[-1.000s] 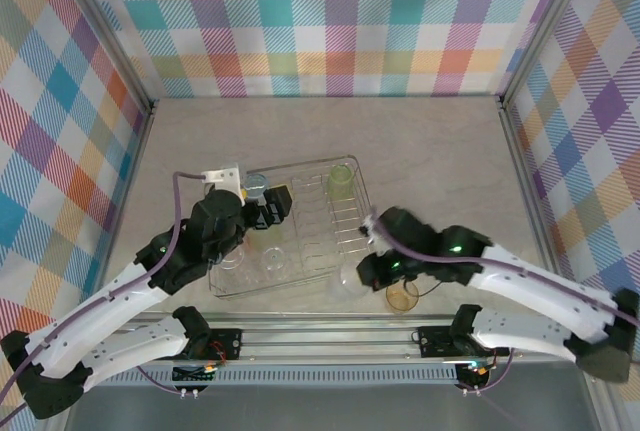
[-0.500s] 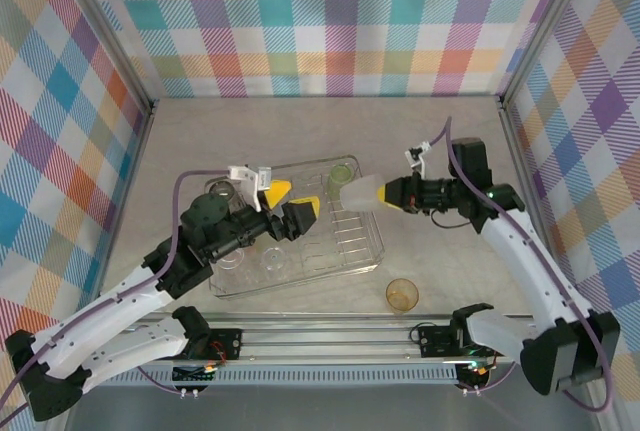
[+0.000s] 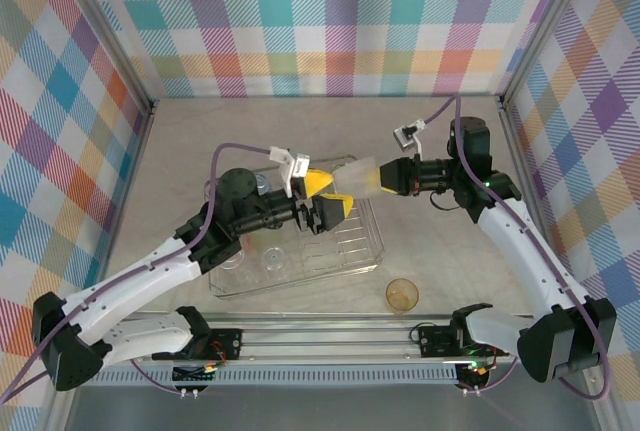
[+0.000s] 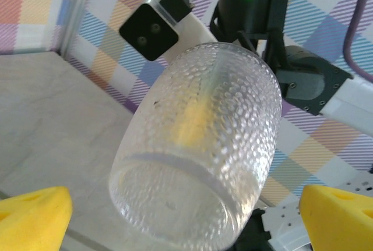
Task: Load the cups into the dish rack
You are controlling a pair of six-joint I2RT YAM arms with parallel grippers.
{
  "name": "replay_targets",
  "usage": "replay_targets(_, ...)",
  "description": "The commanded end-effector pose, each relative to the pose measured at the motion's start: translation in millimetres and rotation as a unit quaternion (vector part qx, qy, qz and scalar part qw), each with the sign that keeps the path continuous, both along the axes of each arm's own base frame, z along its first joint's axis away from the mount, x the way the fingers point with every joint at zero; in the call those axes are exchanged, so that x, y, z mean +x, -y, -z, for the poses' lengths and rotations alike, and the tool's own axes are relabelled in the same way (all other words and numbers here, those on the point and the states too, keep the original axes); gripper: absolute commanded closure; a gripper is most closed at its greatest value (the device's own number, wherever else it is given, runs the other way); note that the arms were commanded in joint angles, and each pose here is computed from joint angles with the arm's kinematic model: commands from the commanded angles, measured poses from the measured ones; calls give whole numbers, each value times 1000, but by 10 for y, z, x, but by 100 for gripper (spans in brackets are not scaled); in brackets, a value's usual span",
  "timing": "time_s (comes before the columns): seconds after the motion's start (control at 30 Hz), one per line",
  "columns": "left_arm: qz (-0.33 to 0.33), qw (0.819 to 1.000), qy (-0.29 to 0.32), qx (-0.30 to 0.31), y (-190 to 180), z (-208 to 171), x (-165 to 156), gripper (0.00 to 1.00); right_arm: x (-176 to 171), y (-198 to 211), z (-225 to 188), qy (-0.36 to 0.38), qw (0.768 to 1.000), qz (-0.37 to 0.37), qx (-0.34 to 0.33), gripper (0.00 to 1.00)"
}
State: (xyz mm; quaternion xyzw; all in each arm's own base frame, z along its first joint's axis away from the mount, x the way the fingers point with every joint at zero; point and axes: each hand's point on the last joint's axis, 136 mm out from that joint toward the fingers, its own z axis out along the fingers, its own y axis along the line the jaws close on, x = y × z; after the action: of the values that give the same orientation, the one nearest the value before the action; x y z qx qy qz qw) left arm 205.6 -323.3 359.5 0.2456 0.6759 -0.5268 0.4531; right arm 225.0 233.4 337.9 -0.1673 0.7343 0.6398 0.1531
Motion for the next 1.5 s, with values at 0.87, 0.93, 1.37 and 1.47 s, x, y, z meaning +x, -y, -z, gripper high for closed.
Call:
replay_targets(0.87, 40, 998, -10, -46, 202, -389, -4, 61, -71, -83, -78, 17, 999, -33, 8, 58)
replay_targets(0.93, 29, 999, -14, -40, 176, -364, 19, 64, -34, -59, -7, 15, 1000, -11, -15, 41)
replay_targets(1.37, -251, 937, -154, 189, -416, 595, 728, 93, 344, 755, 1302, -46, 907, 205, -364, 40)
replay_targets(1.47, -256, 915, -191, 246, -379, 853, 777, 93, 348, 791, 1533, -63, 891, 199, -403, 44)
